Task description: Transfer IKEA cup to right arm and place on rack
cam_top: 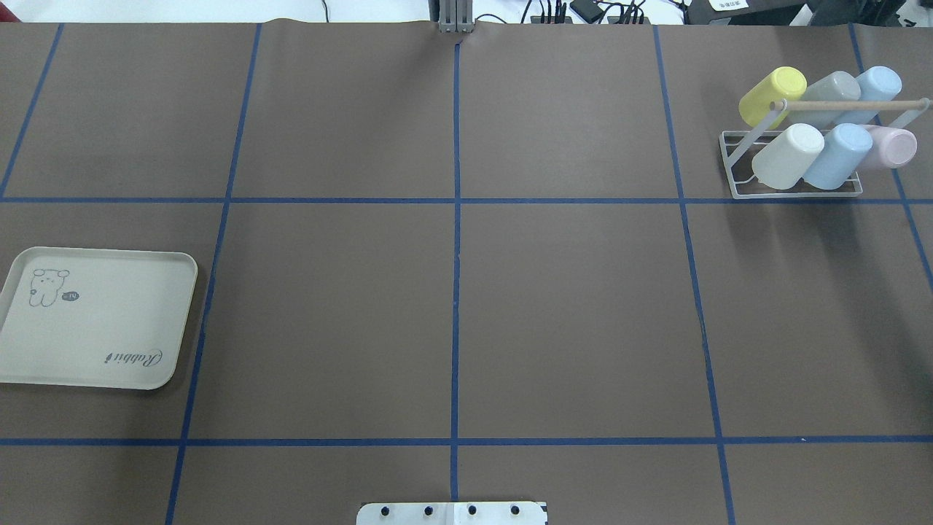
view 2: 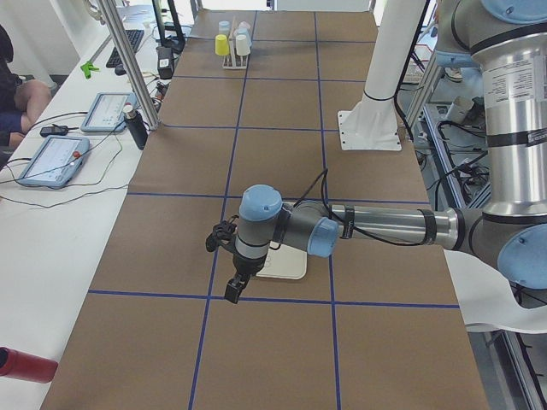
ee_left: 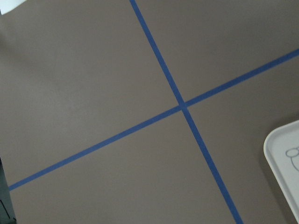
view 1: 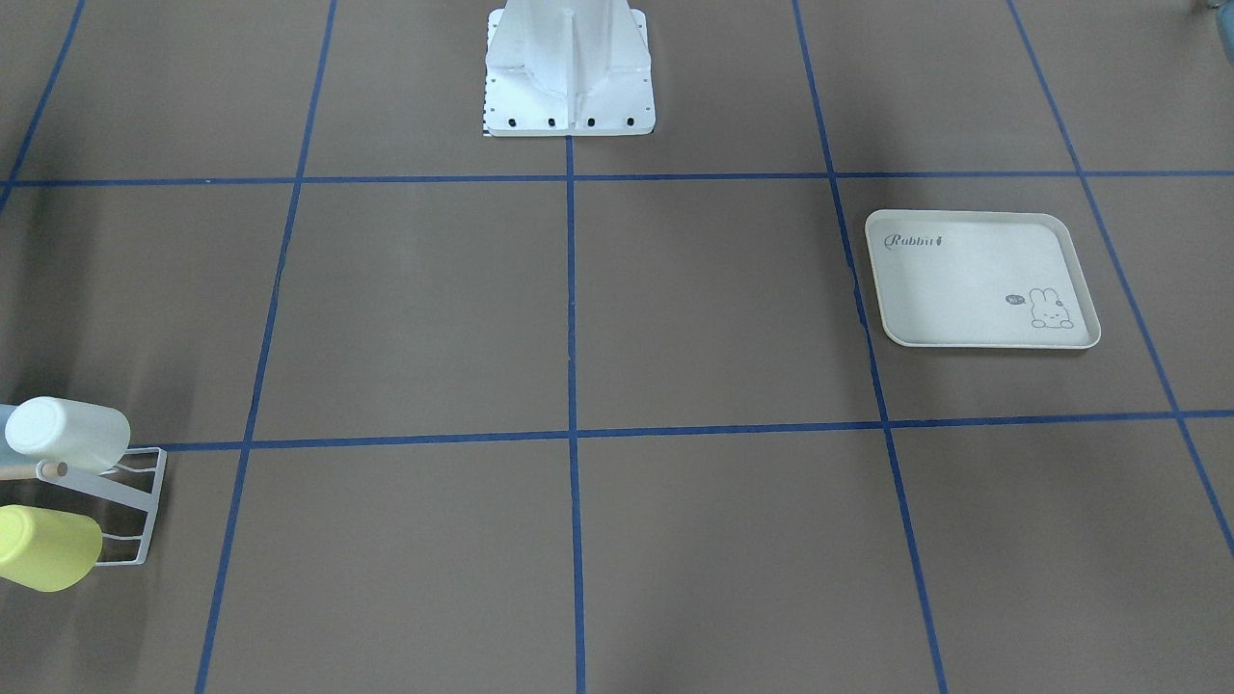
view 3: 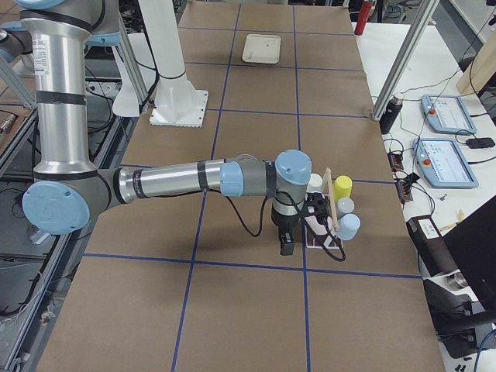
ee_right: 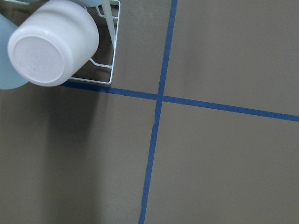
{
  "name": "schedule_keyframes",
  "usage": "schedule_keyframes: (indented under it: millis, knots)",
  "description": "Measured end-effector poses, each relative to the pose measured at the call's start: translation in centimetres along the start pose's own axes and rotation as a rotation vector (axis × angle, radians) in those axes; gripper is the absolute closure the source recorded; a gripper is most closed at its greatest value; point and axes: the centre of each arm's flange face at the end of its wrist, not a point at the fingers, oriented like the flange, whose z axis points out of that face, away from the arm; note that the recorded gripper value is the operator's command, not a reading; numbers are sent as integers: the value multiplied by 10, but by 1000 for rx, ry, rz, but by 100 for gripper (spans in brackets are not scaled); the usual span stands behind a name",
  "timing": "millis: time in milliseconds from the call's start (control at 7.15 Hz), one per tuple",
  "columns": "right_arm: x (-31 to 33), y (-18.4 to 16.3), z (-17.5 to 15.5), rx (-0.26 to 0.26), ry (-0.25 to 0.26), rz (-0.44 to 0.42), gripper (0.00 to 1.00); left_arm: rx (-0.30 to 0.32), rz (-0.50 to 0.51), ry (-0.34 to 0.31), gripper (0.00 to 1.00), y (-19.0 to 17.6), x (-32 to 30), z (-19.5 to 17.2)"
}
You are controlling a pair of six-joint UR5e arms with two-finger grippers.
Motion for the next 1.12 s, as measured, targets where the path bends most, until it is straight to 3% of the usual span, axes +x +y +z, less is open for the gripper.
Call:
schedule_keyframes:
  millis: [420,840,1120]
  knots:
    - [-5,2,3,-3,-76,8,0,58,-76,131,0,7,-3,-33]
    - [-2,9,9,-16,-96,19,0,56,-160,194,0,9,-4,-34]
    - [4,17,18,-34,-97,34,0,54,-173,203,0,9,-4,-32]
